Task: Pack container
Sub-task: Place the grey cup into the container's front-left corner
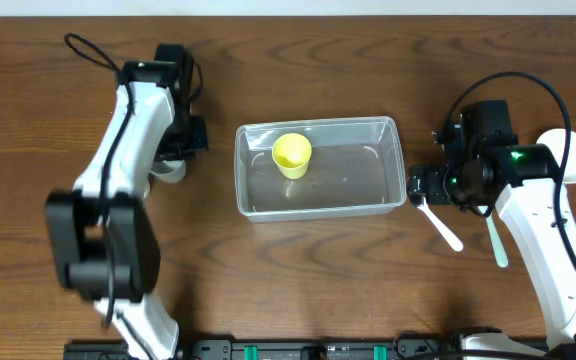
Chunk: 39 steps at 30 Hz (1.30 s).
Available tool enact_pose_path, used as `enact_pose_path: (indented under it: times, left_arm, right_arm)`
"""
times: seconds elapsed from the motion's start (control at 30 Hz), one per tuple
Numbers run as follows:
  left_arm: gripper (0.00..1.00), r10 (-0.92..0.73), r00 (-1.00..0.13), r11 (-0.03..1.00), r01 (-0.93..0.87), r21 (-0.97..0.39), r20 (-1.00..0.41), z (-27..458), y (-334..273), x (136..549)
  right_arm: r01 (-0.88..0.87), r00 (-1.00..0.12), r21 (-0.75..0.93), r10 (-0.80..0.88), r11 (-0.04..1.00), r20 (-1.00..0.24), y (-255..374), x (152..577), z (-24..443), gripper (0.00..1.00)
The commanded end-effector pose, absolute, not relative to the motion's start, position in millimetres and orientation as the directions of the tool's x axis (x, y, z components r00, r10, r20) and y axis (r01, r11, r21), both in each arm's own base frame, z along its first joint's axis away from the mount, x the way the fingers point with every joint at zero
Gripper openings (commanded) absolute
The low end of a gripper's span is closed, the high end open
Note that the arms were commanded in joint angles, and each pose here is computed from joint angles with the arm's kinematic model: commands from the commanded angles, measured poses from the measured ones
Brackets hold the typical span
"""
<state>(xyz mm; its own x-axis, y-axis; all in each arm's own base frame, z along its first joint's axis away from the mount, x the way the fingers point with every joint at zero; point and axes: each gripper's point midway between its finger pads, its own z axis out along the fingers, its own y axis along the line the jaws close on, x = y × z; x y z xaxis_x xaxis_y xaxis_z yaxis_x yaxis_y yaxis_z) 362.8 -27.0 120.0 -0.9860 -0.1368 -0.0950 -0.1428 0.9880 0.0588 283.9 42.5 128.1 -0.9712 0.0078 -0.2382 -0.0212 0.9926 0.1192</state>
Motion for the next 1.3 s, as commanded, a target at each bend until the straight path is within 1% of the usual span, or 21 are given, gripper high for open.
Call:
enact_pose_path:
  times: [0.0, 0.1, 0.17, 0.23, 0.37, 0.5, 0.6, 0.83, 1.1, 1.27]
  left_arm:
    - [0.06, -0.066, -0.955, 0.997, -0.071, 0.008, -0.291, 196.5, -52.8, 353.3]
    - [0.06, -0.003, -0.932, 1.000, 0.004, -0.019, -0.363, 230.8, -78.5, 329.1]
    - [0.06, 0.051, -0.923, 0.998, 0.065, -0.026, -0.381, 242.6, -96.0, 312.6]
    - [0.06, 0.112, -0.919, 0.991, 0.131, -0.025, -0.378, 246.9, -113.1, 297.8]
    - [0.06, 0.221, -0.914, 0.970, 0.241, -0.016, -0.339, 238.8, -145.9, 278.0]
    - [0.06, 0.296, -0.909, 0.951, 0.311, -0.005, -0.293, 220.0, -171.5, 269.8]
    - [0.06, 0.332, -0.915, 0.941, 0.337, 0.015, -0.231, 199.2, -181.2, 267.8]
    - [0.06, 0.357, -0.930, 0.934, 0.353, 0.058, -0.090, 145.1, -187.4, 275.2]
    - [0.06, 0.371, -0.928, 0.926, 0.369, 0.080, -0.013, 100.2, -197.2, 288.6]
    - [0.06, 0.370, -0.927, 0.922, 0.374, 0.097, 0.055, 74.6, -197.1, 288.3]
  right_arm:
    - [-0.022, -0.969, 0.123, 0.009, 0.992, -0.245, 40.4, 285.7, 130.1, 0.96]
    - [-0.022, -0.969, 0.123, 0.009, 0.992, -0.248, 40.4, 286.5, 130.3, 0.96]
    - [-0.023, -0.968, 0.124, 0.009, 0.992, -0.251, 40.5, 287.0, 130.5, 0.96]
    - [-0.023, -0.968, 0.124, 0.009, 0.992, -0.251, 40.7, 287.2, 130.5, 0.96]
    - [-0.022, -0.968, 0.124, 0.010, 0.992, -0.251, 40.7, 287.1, 130.5, 0.96]
    - [-0.022, -0.969, 0.124, 0.010, 0.992, -0.249, 40.7, 286.5, 130.4, 0.96]
    - [-0.022, -0.969, 0.124, 0.010, 0.992, -0.248, 40.6, 286.5, 130.3, 0.96]
    - [-0.021, -0.970, 0.124, 0.010, 0.992, -0.244, 40.6, 285.5, 130.1, 0.96]
    - [-0.022, -0.970, 0.123, 0.009, 0.992, -0.244, 40.5, 285.4, 130.0, 0.96]
    - [-0.022, -0.970, 0.123, 0.009, 0.992, -0.243, 40.5, 285.2, 130.0, 0.96]
